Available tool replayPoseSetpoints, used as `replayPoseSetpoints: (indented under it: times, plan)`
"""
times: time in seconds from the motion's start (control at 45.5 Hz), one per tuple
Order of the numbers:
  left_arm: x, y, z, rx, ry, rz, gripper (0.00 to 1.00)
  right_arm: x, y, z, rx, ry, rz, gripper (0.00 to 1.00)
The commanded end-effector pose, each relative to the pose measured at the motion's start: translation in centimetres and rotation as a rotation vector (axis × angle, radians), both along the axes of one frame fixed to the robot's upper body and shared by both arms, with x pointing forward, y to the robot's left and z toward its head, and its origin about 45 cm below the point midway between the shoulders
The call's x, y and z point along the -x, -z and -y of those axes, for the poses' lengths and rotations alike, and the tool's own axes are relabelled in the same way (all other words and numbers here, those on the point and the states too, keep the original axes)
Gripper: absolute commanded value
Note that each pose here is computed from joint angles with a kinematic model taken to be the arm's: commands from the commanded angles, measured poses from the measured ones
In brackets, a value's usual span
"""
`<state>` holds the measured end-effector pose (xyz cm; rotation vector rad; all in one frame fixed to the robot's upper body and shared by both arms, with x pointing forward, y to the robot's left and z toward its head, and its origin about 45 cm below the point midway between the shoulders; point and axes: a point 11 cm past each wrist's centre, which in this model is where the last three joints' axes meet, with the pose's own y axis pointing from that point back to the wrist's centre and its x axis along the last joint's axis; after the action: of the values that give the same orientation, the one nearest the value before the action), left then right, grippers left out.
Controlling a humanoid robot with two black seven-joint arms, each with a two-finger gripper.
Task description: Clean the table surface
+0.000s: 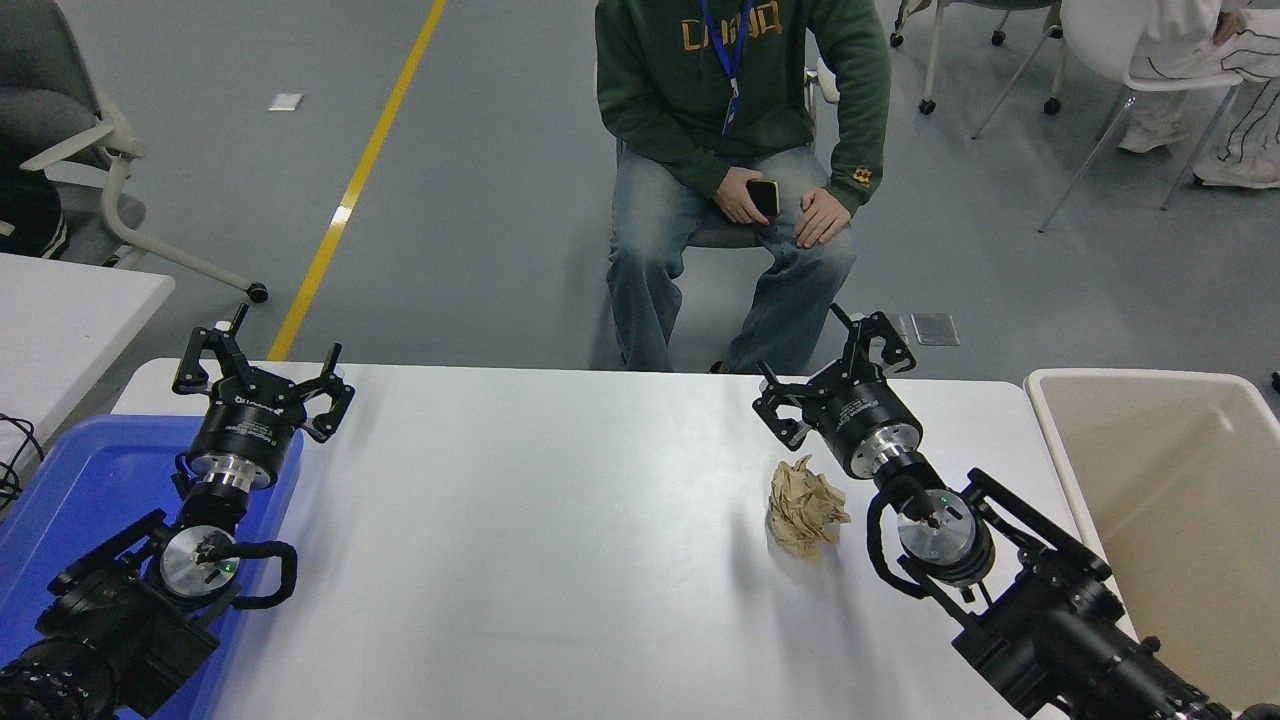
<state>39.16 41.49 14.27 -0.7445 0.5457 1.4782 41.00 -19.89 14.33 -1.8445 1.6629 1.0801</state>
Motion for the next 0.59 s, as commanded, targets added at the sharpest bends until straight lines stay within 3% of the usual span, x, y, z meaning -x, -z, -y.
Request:
replayPoseSetpoints:
  times: [0.0, 0.571]
  plan:
    - [0.0, 0.0, 0.0, 0.0, 0.0, -0.001, 1.0, 0.0, 1.1, 1.4, 0.039, 0.025, -0.018, 0.99]
    - [0.0, 0.0, 0.0, 0.0, 0.0, -0.001, 1.0, -0.3, 0.6, 3.6, 0.214, 0.037, 0.079, 0.99]
